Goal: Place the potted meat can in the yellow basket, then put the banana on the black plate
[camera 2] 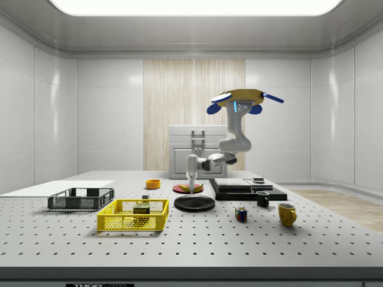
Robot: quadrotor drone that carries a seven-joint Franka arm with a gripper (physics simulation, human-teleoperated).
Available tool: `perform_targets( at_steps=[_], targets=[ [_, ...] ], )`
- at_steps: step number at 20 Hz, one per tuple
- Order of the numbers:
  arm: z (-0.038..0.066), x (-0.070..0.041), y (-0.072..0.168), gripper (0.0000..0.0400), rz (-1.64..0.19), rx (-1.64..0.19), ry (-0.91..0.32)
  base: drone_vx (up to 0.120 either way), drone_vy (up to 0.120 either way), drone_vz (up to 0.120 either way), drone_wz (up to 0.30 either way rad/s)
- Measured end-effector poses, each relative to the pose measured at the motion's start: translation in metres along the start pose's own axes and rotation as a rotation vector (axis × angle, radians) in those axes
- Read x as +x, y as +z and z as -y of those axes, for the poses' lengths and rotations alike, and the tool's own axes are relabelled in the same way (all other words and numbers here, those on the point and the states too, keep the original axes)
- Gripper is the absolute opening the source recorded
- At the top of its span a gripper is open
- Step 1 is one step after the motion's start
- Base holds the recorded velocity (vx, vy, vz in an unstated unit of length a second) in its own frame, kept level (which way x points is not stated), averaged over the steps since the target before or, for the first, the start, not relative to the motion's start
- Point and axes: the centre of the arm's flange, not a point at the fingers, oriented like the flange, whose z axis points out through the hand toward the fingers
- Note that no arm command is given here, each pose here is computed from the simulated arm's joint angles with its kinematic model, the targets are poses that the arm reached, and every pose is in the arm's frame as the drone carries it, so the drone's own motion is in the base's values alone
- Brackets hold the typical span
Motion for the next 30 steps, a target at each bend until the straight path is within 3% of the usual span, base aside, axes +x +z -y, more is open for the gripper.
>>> perform_targets(
  at_steps=[18, 21, 23, 30],
  targets=[
    [0.0, 0.0, 0.055, 0.0197, -0.001, 0.0, 0.0, 0.0, 0.0, 0.0, 0.0],
    [0.0, 0.0, 0.06, 0.0295, 0.002, 0.001, -0.004, 0.0, 0.0, 0.0, 0.0],
    [0.0, -0.001, 0.058, 0.0336, 0.004, 0.002, -0.006, 0.0, 0.0, 0.0, 0.0],
    [0.0, 0.0, 0.034, 0.0389, 0.006, 0.003, -0.01, 0.0, 0.0, 0.0, 0.0]
  ],
)
